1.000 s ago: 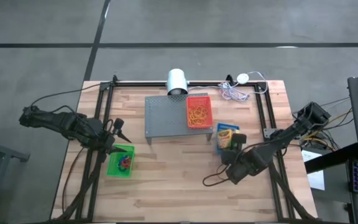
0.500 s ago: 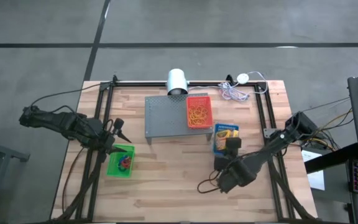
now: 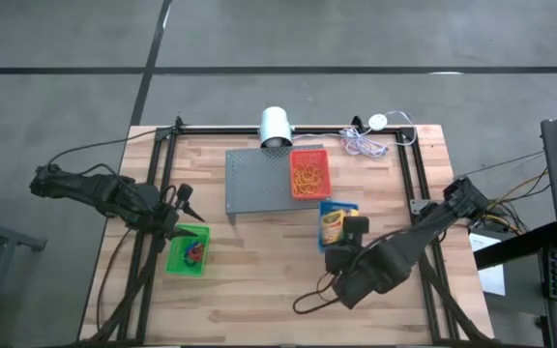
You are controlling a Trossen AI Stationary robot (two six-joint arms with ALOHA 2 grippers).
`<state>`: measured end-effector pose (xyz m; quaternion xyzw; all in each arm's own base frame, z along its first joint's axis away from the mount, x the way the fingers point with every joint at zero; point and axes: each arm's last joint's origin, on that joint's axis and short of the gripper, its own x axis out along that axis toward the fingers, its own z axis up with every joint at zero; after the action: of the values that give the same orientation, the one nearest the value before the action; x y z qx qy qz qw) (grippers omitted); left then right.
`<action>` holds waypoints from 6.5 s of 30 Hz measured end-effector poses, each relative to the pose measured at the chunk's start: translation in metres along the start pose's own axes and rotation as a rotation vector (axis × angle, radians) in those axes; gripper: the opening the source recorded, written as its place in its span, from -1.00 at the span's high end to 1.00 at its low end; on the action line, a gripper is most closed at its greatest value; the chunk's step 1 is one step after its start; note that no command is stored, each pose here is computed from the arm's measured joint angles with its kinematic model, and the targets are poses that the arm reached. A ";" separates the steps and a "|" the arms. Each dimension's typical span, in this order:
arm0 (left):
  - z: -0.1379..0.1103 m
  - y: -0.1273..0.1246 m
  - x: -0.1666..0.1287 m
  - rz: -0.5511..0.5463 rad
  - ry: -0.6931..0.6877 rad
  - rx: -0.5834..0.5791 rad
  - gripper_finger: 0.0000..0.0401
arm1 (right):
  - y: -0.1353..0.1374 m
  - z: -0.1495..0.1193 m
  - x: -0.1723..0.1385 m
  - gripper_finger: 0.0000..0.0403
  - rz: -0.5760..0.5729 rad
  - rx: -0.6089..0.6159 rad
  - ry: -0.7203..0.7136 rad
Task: Pick & Place Office Desk Supplies
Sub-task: Put the yellow crayons into the blue bin on the shelf, then adjust the orange bin on the shelf
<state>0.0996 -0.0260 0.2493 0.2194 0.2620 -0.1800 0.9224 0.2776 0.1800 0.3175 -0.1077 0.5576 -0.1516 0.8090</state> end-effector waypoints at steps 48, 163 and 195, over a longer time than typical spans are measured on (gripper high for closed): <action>0.000 0.000 0.000 0.000 0.001 0.000 -0.04 | -0.134 0.125 0.066 0.95 -0.147 -0.345 -0.310; 0.000 0.000 0.000 0.001 0.001 0.000 -0.04 | -0.124 0.151 0.078 0.34 -0.155 -0.155 -0.153; 0.000 0.000 0.000 0.000 0.001 0.000 -0.04 | -0.103 0.111 0.052 0.34 -0.198 -0.011 0.023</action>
<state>0.0997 -0.0260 0.2493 0.2195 0.2624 -0.1797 0.9223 0.3854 0.0661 0.3469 -0.1651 0.5544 -0.2288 0.7830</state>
